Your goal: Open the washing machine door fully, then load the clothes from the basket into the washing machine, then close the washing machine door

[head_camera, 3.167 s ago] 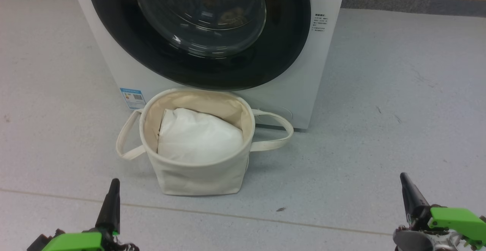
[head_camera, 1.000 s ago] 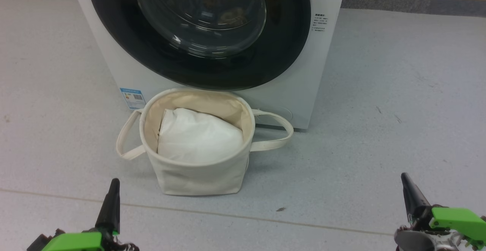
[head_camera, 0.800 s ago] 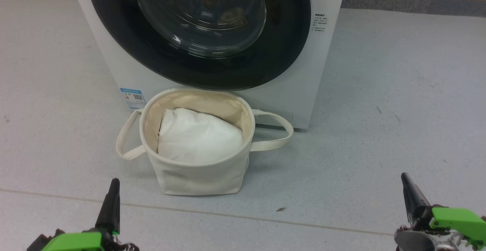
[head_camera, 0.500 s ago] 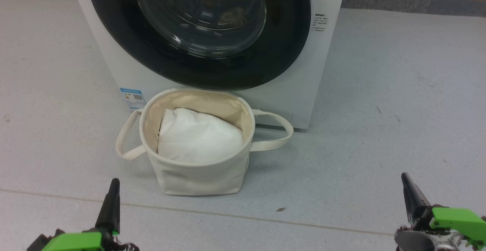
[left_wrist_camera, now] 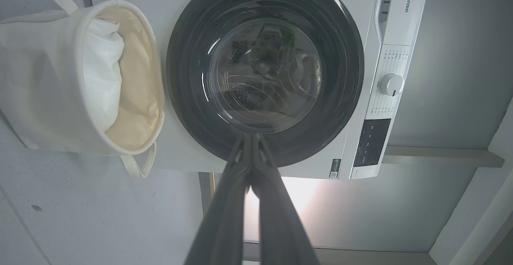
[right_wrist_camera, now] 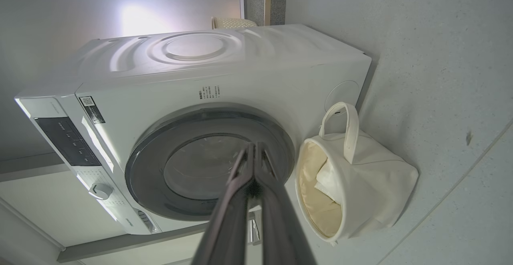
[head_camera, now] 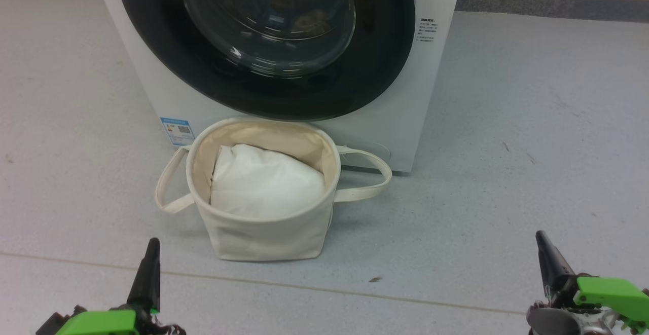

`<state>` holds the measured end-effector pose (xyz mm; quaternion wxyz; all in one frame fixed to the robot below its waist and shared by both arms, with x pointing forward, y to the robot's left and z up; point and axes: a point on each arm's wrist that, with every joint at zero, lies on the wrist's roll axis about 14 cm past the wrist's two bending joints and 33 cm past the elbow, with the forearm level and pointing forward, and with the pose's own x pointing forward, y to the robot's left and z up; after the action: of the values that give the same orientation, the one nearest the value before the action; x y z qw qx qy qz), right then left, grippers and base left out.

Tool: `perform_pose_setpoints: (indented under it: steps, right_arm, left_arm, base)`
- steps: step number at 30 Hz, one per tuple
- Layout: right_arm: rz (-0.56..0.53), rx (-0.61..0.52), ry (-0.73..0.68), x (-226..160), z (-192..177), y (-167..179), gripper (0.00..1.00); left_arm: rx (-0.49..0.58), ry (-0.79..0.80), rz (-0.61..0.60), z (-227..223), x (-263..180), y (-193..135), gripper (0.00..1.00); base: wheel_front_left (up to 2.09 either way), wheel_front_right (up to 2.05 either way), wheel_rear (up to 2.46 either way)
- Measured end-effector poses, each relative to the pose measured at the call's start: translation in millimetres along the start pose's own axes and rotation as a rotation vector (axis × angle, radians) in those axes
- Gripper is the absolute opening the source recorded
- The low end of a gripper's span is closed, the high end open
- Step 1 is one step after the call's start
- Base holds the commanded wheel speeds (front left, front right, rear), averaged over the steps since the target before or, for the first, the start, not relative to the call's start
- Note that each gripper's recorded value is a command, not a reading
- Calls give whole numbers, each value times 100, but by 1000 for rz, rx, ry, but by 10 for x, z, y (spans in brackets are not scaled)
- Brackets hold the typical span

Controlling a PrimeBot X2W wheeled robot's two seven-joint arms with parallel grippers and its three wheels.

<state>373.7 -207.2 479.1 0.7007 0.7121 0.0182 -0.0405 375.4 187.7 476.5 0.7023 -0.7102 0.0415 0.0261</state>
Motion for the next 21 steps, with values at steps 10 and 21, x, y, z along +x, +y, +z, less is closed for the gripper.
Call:
perform_pose_setpoints:
  steps: [10, 21]
  right_arm:
    - [0, 0, 2, 0, -3, -1, 0]
    - [0, 1, 2, 0, -3, -1, 0]
  left_arm:
    - [0, 0, 0, 0, 0, 0, 0]
    - [0, 0, 0, 0, 0, -1, 0]
  base:
    - [0, 0, 0]
    - [0, 0, 0]
